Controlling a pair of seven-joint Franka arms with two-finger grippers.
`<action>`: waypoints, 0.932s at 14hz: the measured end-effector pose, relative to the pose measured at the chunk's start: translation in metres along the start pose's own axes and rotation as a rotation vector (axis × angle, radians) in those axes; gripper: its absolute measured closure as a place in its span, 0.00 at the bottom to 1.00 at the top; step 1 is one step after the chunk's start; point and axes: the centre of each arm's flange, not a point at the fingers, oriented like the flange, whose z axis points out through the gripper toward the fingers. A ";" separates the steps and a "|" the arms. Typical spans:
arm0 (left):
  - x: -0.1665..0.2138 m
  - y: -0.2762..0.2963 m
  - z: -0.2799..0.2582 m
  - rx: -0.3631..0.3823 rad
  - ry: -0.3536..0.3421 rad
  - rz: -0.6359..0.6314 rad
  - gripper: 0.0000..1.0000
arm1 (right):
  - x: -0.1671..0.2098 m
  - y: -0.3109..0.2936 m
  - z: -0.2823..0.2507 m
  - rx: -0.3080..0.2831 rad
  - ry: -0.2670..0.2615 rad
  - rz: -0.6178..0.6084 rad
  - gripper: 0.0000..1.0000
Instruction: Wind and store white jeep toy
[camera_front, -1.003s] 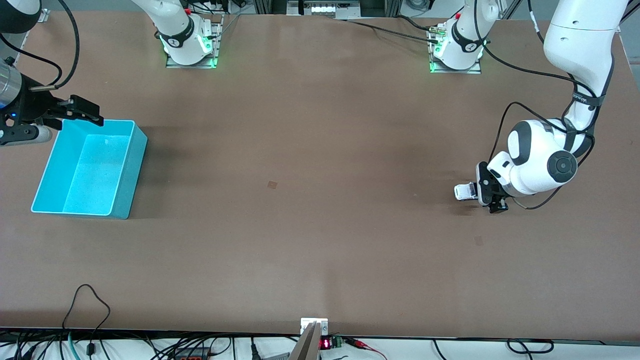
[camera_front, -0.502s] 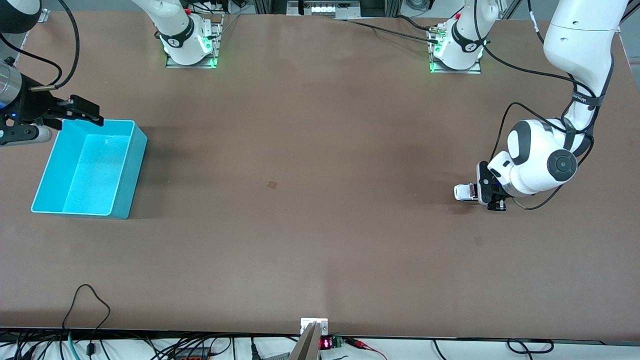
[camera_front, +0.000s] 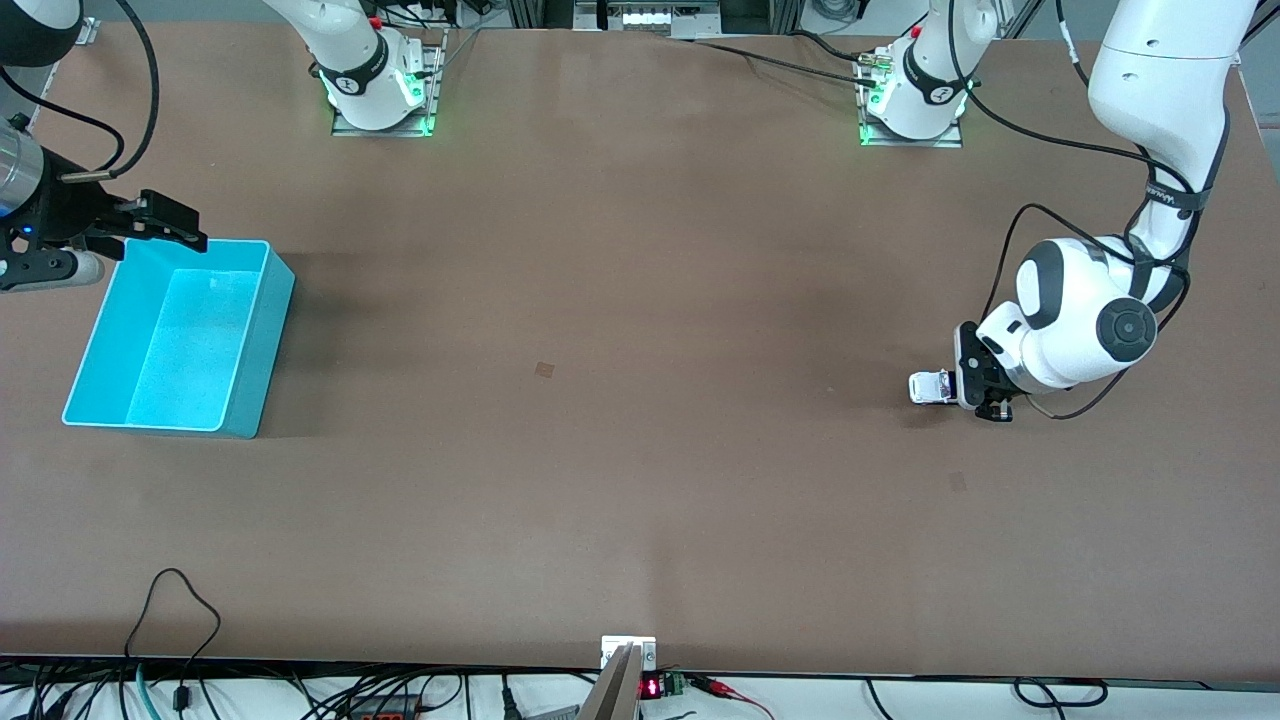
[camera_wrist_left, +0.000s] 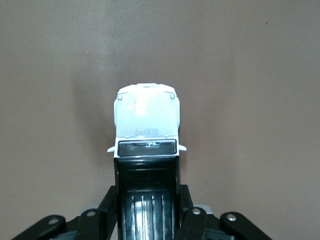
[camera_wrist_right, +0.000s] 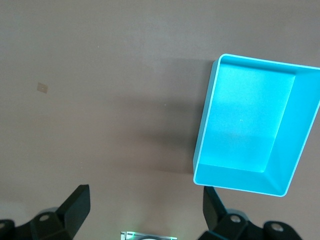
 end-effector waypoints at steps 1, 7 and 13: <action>-0.003 0.000 0.000 0.001 0.000 -0.004 0.48 | 0.000 0.000 0.000 0.000 0.000 0.000 0.00; 0.001 0.006 -0.014 -0.036 0.010 0.000 0.48 | 0.000 0.000 0.000 0.000 0.000 0.000 0.00; -0.005 0.015 -0.013 -0.008 0.008 -0.010 0.48 | 0.000 0.000 0.000 0.000 0.000 0.000 0.00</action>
